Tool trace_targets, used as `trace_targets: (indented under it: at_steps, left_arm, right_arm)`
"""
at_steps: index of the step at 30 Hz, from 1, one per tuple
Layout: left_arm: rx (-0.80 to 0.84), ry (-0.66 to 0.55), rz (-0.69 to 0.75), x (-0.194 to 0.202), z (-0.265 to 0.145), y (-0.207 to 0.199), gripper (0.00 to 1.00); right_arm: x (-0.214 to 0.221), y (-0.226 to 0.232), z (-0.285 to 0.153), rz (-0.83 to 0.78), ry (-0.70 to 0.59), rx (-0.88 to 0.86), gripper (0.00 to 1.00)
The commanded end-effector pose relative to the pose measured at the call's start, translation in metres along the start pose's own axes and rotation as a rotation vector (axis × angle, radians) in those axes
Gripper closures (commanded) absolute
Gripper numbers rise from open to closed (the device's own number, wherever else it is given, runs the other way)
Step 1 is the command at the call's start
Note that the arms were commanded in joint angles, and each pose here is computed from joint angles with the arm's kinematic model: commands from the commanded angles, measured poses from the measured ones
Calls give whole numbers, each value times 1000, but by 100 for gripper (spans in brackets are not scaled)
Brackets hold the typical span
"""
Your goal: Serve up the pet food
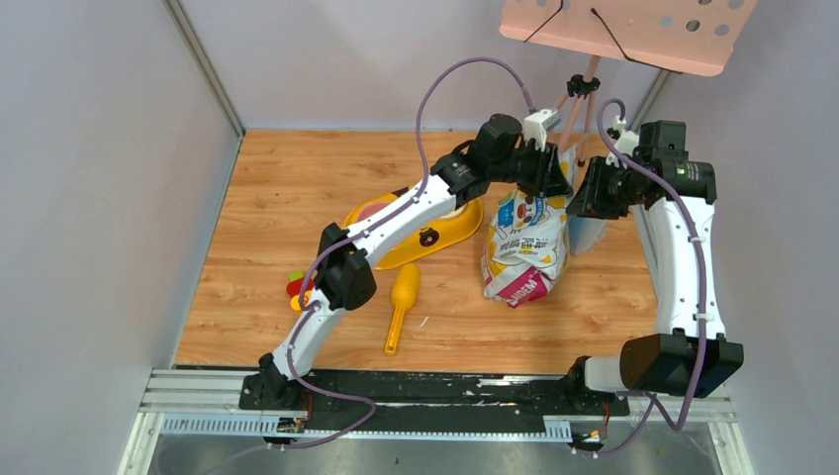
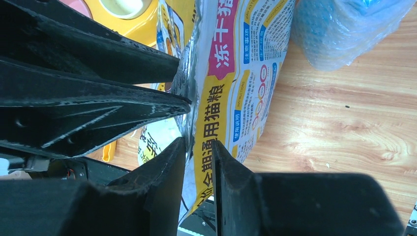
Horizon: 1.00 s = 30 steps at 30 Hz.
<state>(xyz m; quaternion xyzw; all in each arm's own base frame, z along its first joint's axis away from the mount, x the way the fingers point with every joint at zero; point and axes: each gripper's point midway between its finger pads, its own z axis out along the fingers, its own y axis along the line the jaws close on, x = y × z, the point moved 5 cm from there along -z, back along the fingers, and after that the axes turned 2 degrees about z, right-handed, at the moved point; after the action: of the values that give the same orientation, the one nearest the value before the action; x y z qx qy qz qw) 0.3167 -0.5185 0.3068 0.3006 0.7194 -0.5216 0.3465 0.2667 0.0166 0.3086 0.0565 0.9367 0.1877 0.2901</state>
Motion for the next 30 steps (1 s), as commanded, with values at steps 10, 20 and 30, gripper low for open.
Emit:
trace_targets:
  at_steps: [10, 20, 30]
  left_arm:
    - [28, -13, 45, -5, 3, -11, 100]
    - [36, -12, 85, -13, -11, -22, 100]
    - [51, -13, 85, -16, -16, -28, 100]
  right_arm:
    - [-9, -4, -9, -33, -53, 53, 73]
    - [-16, -12, -6, -18, -60, 82, 74]
    - [-28, -12, 5, -4, -60, 59, 75]
